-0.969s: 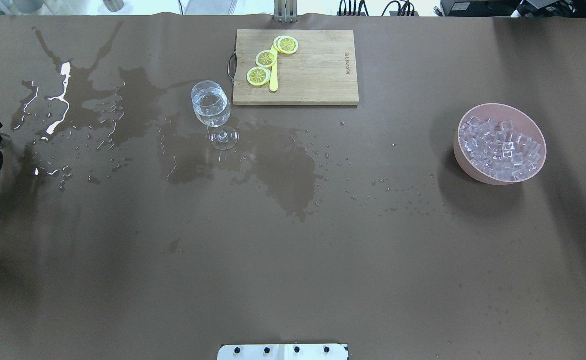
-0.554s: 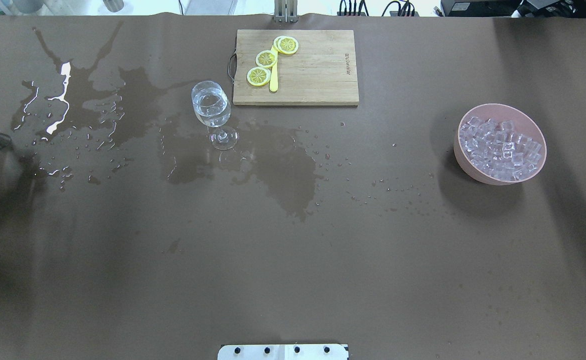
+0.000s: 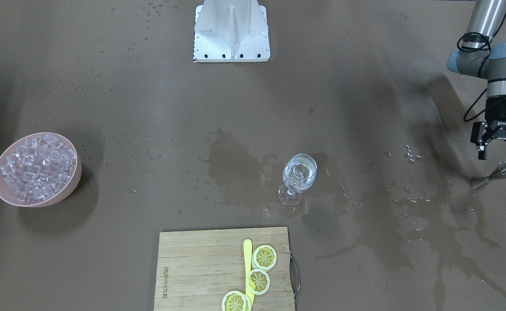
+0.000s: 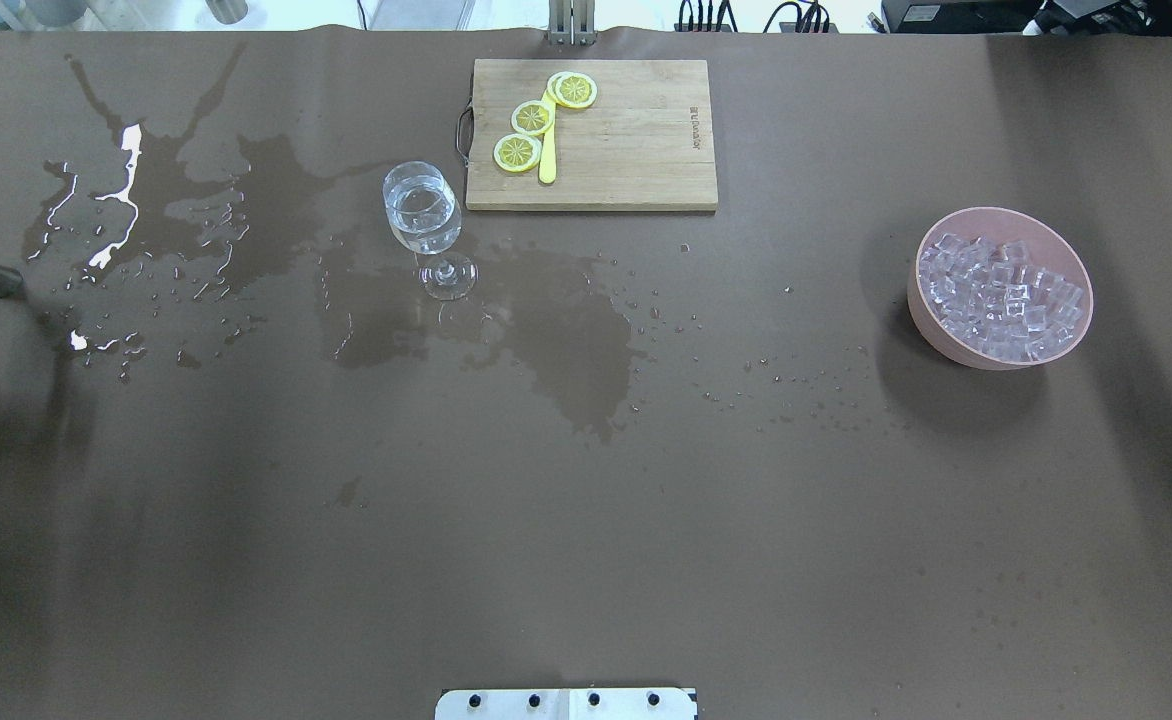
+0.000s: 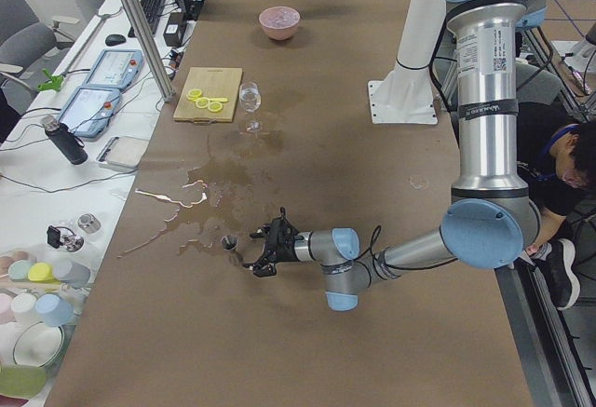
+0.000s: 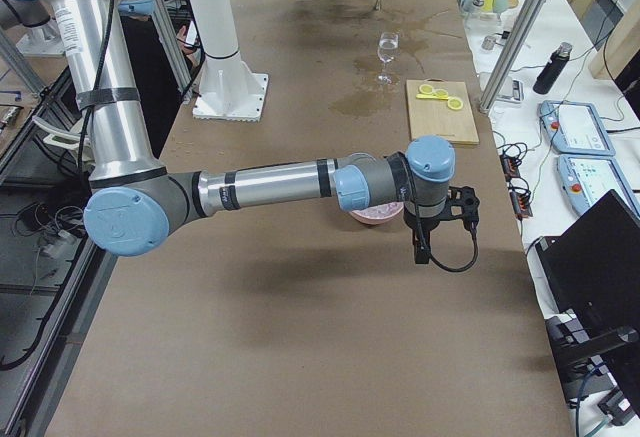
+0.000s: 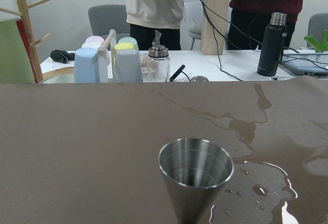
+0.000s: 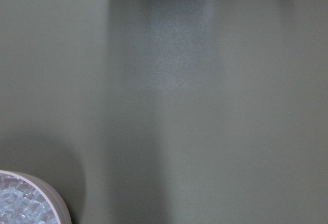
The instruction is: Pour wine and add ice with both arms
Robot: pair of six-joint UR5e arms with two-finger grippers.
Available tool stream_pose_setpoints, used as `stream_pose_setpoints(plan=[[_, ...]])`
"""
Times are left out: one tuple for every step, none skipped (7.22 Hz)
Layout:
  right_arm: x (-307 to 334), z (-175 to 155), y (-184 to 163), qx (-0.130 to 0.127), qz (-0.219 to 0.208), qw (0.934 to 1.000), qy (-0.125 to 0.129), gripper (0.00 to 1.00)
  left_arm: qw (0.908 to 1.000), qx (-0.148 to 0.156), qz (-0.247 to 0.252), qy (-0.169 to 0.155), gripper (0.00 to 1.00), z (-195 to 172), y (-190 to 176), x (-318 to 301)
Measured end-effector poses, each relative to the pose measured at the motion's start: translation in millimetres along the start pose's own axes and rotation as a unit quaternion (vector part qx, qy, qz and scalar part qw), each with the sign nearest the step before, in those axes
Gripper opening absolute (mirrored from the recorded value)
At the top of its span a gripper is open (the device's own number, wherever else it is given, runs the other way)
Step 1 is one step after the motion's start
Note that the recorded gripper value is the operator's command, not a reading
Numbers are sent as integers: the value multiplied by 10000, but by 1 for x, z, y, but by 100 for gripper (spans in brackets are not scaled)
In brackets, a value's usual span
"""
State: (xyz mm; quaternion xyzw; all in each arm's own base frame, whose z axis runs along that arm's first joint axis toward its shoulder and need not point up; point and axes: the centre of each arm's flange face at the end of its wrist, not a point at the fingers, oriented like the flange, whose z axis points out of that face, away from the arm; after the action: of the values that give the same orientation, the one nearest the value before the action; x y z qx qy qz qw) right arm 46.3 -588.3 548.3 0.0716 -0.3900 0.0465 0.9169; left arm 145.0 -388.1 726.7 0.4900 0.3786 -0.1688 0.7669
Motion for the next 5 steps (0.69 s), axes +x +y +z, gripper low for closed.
stream_pose_setpoints(plan=[[-3,-3,-2,-17,46,10000,-7,100,9997,-191,-29,177,97,-14,-4,1],[-4,-4,-3,-65,97,9999,-20,100,9985,-424,-77,333,97,-19,-13,0],[-4,-4,-4,-96,133,9999,-16,100,9964,-721,-155,419,97,-17,-30,-3],[-3,-3,-4,-117,150,9998,0,100,9933,-1027,-265,451,97,-12,-56,-7],[-4,-2,-6,-139,161,9998,18,100,9907,-1219,-387,465,97,-6,-82,-14]])
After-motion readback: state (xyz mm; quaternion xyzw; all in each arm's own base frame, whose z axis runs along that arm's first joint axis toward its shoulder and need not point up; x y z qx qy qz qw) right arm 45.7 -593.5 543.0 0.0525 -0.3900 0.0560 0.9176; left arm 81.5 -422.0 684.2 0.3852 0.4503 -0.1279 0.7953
